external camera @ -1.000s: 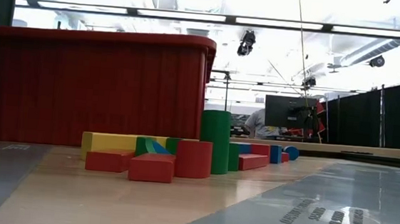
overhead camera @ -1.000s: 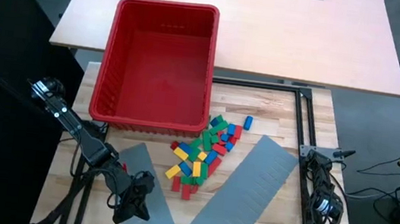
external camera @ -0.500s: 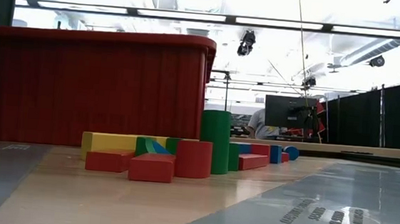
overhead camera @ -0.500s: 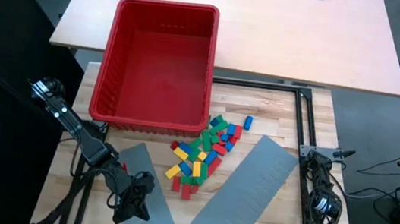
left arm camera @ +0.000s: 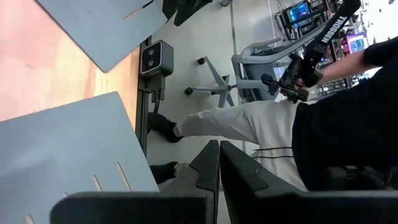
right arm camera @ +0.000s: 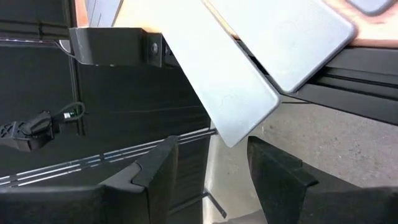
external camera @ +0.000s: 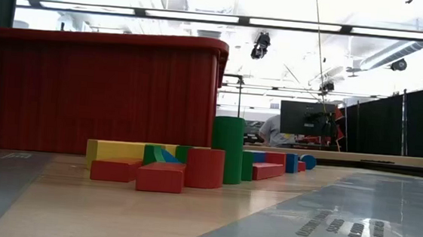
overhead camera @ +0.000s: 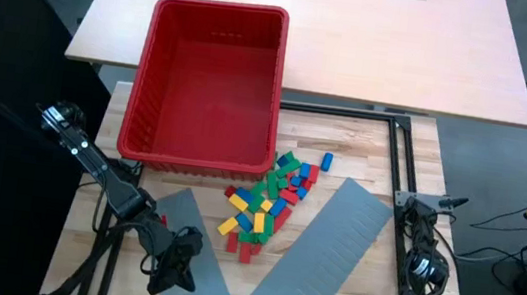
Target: Sort blocks
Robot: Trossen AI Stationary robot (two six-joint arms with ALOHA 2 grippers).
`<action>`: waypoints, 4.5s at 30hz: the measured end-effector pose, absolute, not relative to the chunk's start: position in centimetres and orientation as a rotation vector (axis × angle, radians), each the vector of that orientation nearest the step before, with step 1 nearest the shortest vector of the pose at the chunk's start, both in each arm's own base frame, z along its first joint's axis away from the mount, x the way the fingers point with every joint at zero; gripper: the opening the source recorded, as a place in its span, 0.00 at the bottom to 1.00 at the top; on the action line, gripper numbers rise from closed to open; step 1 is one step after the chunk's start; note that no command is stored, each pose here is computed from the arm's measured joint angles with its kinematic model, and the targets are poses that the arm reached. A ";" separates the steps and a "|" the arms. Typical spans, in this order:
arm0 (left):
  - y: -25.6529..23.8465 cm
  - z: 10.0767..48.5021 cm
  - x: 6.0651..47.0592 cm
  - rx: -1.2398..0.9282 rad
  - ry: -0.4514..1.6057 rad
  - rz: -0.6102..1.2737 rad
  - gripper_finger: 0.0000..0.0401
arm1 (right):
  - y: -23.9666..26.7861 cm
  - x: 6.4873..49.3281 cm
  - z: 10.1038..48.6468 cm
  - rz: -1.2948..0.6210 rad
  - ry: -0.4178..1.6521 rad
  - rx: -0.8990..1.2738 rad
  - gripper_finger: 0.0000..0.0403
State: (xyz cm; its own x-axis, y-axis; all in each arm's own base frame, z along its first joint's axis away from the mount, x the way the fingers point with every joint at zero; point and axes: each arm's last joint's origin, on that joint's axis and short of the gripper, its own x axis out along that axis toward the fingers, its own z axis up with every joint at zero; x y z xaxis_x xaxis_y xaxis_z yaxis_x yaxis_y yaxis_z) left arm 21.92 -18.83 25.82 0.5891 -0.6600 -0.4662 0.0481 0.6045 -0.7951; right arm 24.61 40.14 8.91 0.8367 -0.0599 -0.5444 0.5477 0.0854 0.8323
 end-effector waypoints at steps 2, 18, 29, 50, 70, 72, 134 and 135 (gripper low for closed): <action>-18.9 25.8 21.9 -0.829 0.857 -0.483 0.00 | 40.1 24.6 8.9 -0.477 0.421 1.424 0.44; -19.3 25.8 21.5 -0.835 0.877 -0.503 0.00 | 40.0 24.9 7.7 -0.487 0.410 1.404 0.37; -19.4 25.8 21.4 -0.834 0.879 -0.505 0.00 | 40.0 24.9 7.7 -0.483 0.412 1.399 0.15; -19.4 25.8 21.4 -0.828 0.876 -0.508 0.00 | 40.7 25.3 8.8 -0.460 0.411 1.370 0.00; -19.7 25.8 21.1 -0.830 0.886 -0.518 0.00 | 41.4 24.0 8.7 -0.436 0.406 1.361 0.26; -19.7 25.8 21.1 -0.830 0.886 -0.518 0.00 | 41.4 24.0 8.7 -0.436 0.406 1.361 0.32; -19.8 25.8 21.0 -0.876 0.932 -0.535 0.00 | 40.0 25.6 8.6 -0.504 0.384 1.407 0.08; -19.8 25.8 21.0 -0.876 0.932 -0.534 0.00 | 40.0 25.6 8.6 -0.503 0.386 1.403 0.05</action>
